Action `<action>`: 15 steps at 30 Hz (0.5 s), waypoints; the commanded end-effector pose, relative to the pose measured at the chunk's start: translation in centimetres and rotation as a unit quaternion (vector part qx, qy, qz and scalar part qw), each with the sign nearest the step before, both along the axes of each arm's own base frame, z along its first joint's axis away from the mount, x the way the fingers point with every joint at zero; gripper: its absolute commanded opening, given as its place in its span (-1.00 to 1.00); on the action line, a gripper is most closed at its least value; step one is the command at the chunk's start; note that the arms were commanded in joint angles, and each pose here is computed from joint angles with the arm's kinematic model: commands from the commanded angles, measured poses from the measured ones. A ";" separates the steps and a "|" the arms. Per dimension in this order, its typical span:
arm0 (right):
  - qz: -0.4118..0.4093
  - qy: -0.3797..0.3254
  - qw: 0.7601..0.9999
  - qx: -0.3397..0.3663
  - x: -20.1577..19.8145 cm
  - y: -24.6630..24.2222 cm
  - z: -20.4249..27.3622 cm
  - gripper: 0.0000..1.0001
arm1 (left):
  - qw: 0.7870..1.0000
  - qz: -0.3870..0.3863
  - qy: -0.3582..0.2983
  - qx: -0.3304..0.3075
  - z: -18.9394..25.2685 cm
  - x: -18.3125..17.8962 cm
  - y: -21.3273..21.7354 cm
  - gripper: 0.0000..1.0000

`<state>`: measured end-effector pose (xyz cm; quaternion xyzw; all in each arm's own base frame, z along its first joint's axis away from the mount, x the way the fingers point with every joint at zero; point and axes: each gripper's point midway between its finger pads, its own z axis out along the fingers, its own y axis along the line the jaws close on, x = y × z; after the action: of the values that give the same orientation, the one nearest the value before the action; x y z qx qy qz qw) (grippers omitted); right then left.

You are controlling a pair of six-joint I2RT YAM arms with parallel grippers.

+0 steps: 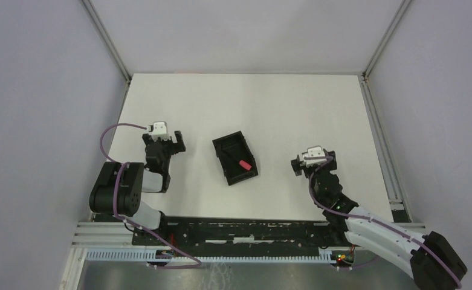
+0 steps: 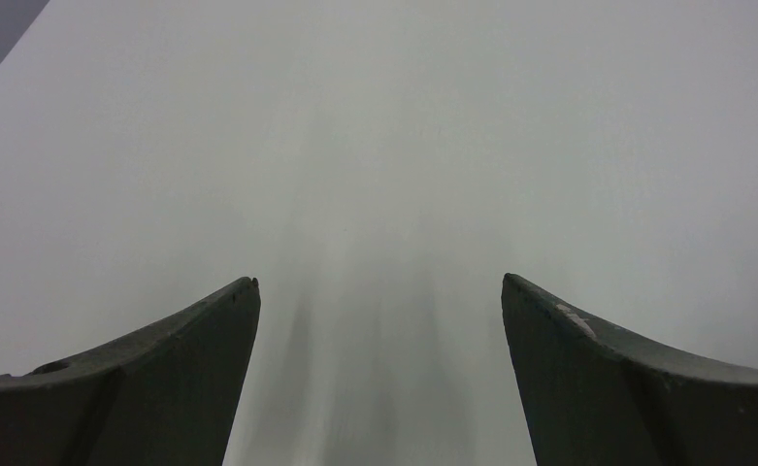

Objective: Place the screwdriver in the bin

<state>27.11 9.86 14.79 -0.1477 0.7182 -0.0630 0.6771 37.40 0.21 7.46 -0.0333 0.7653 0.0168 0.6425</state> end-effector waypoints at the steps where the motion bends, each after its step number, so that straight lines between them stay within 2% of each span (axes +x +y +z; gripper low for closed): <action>1: -0.099 -0.073 0.991 0.049 -1.0 -4.8 -0.4 0.96 | 1.000 -0.002 -0.026 0.007 1.3 0.5 -0.1 1.00; 7: -0.112 -0.046 0.992 0.042 -2.0 -6.2 -4.1 0.96 | 1.000 -0.002 -0.026 0.007 1.3 0.5 0.0 1.00; 15: -0.114 -0.045 0.991 0.045 -2.0 -6.4 -4.3 0.96 | 1.000 -0.002 -0.026 0.007 1.3 0.6 -0.1 1.00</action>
<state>26.75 5.15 15.61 -0.0187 0.6775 -0.0935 0.7293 37.40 0.21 7.46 -0.0333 0.7653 0.0168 0.6425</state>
